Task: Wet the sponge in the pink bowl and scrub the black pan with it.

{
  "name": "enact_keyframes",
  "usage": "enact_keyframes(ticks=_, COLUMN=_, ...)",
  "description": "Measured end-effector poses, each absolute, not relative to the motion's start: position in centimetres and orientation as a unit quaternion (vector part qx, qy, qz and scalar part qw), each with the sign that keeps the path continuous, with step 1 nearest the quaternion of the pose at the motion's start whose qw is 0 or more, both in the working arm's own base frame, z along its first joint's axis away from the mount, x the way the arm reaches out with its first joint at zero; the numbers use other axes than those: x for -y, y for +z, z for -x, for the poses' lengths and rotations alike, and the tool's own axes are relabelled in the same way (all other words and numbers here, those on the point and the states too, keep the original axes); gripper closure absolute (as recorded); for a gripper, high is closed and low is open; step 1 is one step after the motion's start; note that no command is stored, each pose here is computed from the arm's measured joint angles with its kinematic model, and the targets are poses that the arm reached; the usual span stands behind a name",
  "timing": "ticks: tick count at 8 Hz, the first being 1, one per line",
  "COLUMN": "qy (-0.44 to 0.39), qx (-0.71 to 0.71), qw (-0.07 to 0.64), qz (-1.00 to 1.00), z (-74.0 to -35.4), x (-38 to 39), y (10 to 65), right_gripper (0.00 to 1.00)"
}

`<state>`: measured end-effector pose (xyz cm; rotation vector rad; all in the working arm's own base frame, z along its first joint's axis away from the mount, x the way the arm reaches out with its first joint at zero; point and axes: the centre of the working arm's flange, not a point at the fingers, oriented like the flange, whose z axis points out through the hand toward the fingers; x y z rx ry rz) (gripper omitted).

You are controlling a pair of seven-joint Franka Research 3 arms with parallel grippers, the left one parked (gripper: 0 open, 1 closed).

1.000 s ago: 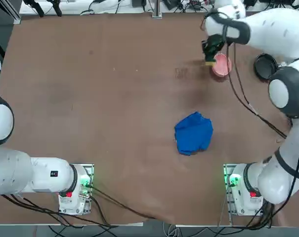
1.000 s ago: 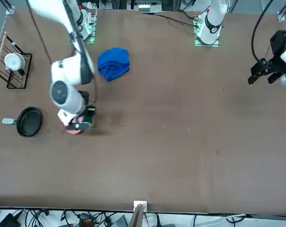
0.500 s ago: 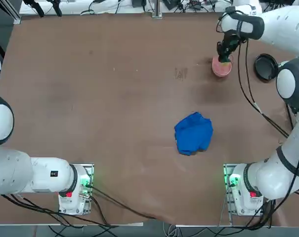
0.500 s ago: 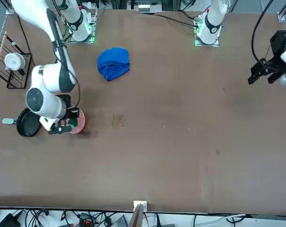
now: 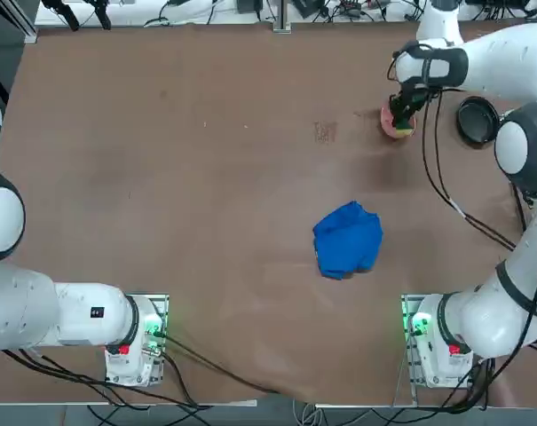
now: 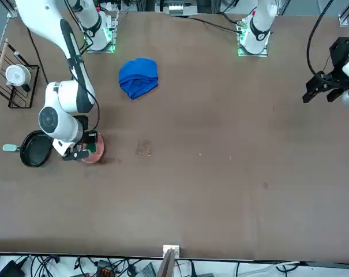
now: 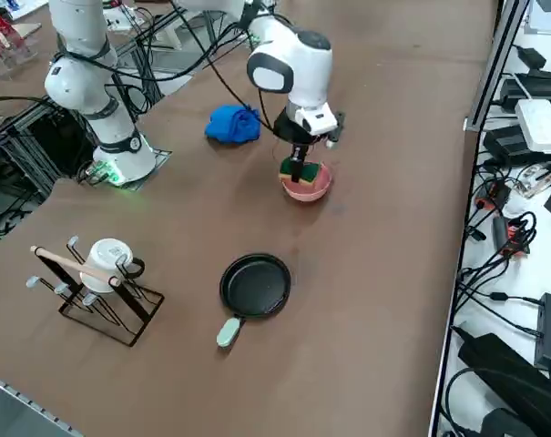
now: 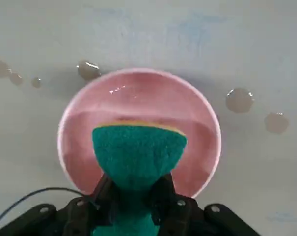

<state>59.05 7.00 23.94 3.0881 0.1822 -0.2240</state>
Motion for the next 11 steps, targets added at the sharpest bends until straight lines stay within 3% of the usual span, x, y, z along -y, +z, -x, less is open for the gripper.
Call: enact_keyframes(ticks=11, qy=-0.048, qx=-0.056, qw=0.028, qz=-0.997, z=-59.6, x=-6.4, y=19.6, right_gripper=0.63)
